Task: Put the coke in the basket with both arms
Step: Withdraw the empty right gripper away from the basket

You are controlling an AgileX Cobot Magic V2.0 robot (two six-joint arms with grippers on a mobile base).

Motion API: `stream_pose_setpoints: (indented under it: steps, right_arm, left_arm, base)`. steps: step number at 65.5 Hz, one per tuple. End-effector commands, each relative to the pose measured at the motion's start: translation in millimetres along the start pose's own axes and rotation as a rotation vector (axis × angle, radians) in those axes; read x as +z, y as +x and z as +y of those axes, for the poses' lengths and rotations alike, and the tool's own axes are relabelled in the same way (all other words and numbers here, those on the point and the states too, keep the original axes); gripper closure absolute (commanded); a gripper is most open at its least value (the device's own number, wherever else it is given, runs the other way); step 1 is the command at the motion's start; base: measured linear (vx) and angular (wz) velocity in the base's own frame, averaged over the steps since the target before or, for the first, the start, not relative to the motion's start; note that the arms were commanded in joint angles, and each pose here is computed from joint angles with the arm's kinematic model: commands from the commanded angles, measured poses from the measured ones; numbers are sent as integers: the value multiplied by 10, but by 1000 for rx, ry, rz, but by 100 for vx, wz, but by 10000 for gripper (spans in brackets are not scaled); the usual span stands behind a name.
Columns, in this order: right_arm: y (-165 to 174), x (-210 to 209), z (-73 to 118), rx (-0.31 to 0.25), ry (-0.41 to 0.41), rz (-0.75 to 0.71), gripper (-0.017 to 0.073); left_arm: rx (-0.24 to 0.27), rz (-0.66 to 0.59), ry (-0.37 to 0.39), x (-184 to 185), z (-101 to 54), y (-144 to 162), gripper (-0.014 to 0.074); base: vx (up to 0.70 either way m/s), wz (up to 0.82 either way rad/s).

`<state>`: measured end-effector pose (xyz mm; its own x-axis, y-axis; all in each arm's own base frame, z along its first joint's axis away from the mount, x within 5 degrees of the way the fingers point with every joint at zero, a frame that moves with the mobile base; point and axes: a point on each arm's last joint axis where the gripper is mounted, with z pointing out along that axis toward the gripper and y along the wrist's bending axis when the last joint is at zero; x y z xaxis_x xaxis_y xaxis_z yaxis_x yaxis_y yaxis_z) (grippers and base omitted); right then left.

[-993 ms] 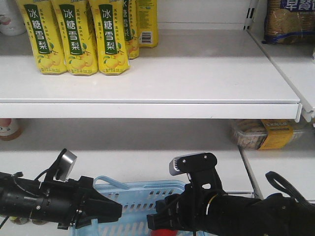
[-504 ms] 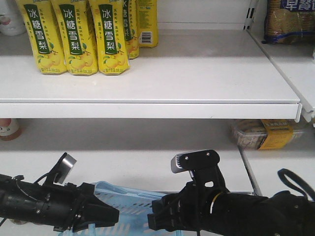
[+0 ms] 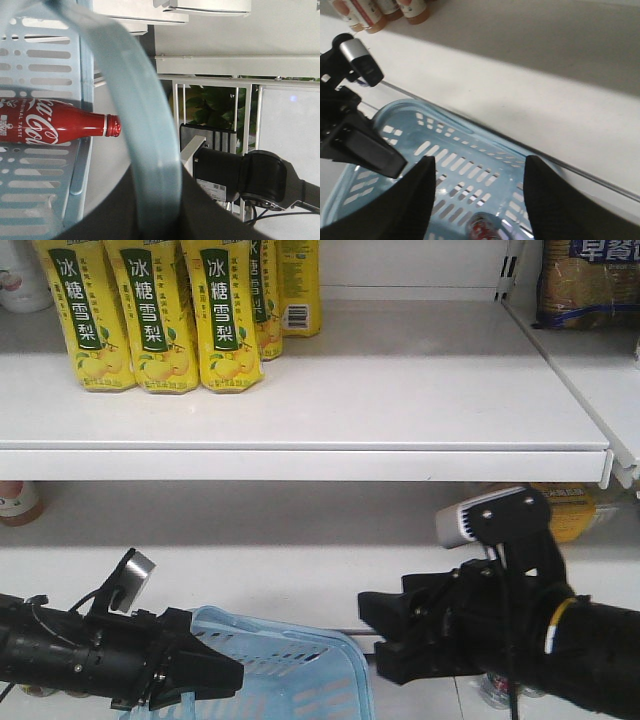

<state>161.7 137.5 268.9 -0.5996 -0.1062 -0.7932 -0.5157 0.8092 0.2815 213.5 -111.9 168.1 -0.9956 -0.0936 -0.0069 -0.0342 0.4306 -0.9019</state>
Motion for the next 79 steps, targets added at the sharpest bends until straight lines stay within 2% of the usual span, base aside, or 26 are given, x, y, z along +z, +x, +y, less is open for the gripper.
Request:
stream_pose_setpoints:
  steps: [1,12,20,26,33,42,50,65,79]
  right_arm:
    - [-176,-201,-112,-42,55,-101,167]
    - [-189,-519,-355,-123,210,-112,167]
    - [-215,-822,-451,-177,322,-186,167]
    - [-222,-1057,-467,-204,388,-271,167]
    - [-187,-1319,-439,-211,443,-365,167]
    - [-19,-1564,-406,-262,519,-453,175]
    - [244,-1649,-397,-289,556,-501,194]
    - [666,-1696,-392,-269,559,-609,214]
    - [896,-1494,-492,-256,551,-591,214]
  left_arm:
    - [14,-20,159,-54,-251,-31,600]
    - [14,-20,159,-54,-251,-31,600]
    - [14,-20,159,-54,-251,-31,600]
    - [14,-20,159,-54,-251,-31,600]
    - [14,-20,159,-54,-251,-31,600]
    - [14,-20,159,-54,-251,-31,600]
    - [14,-20,159,-54,-251,-31,600]
    - [14,-20,159,-54,-251,-31,600]
    - [14,-20,159,-54,-251,-31,600]
  base:
    - [0,0]
    - [0,0]
    - [0,0]
    - [0,0]
    - [0,0]
    - [0,0]
    - [0,0]
    - [0,0]
    - [0,0]
